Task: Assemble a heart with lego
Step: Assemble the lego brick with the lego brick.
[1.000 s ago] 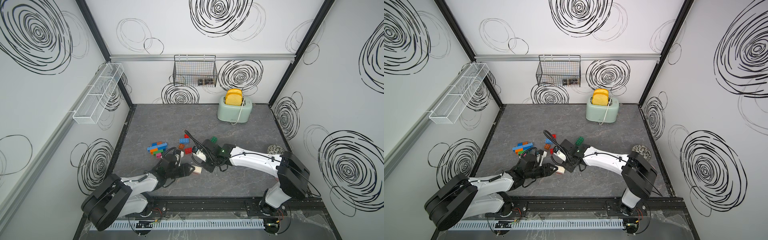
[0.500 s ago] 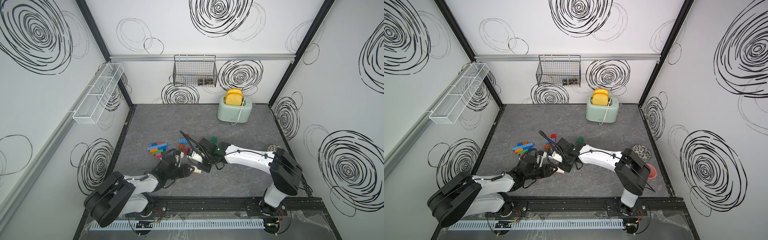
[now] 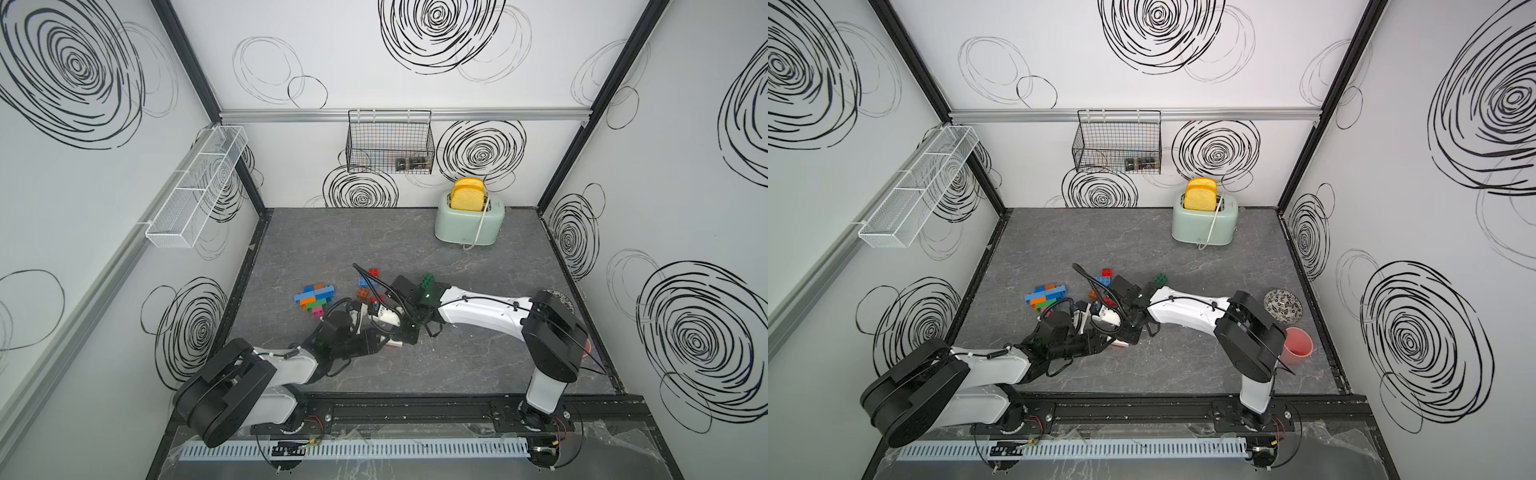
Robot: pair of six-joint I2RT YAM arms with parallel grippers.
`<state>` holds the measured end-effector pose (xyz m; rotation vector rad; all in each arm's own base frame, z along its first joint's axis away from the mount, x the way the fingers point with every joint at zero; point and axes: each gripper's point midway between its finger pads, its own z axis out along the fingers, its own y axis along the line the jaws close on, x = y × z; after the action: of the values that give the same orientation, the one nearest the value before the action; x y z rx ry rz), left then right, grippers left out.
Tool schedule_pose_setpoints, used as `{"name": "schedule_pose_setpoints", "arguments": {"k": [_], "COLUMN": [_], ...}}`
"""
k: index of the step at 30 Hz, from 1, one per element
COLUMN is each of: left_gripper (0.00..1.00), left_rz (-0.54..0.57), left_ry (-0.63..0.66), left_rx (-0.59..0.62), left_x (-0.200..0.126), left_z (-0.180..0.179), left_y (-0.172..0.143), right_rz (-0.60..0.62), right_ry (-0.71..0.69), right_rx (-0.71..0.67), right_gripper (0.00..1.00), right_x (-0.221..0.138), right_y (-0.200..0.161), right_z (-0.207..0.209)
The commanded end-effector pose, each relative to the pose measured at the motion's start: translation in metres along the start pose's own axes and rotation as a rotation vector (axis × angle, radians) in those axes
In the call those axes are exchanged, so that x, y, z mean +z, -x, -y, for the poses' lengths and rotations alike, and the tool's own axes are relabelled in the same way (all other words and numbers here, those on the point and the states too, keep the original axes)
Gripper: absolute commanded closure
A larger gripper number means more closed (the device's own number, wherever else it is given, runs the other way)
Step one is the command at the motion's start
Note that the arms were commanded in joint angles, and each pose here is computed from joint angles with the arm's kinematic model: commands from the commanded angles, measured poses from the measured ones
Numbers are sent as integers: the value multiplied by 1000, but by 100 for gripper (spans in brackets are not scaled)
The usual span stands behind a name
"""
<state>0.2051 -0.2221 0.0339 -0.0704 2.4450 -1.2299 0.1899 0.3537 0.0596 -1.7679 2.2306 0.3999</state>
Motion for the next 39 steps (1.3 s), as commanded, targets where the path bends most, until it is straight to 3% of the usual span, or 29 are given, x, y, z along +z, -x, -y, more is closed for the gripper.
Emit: {"name": "schedule_pose_setpoints", "arguments": {"k": [1,19,39], "left_gripper": [49,49,49], "left_rz": [-7,-18,-28], "left_ry": [20,60,84], "left_rx": [-5,-18,-27], "left_x": [1,0,2], "left_z": [-7,-19,-26], "left_y": [0,0,-5], "right_rz": [-97,-154,-96], "right_ry": [57,-1,-159], "right_rx": [-27,-24,-10], "right_gripper": [73,74,75], "right_x": [13,13,0], "right_y": [-22,-40,-32], "right_z": [-11,-14,1]}}
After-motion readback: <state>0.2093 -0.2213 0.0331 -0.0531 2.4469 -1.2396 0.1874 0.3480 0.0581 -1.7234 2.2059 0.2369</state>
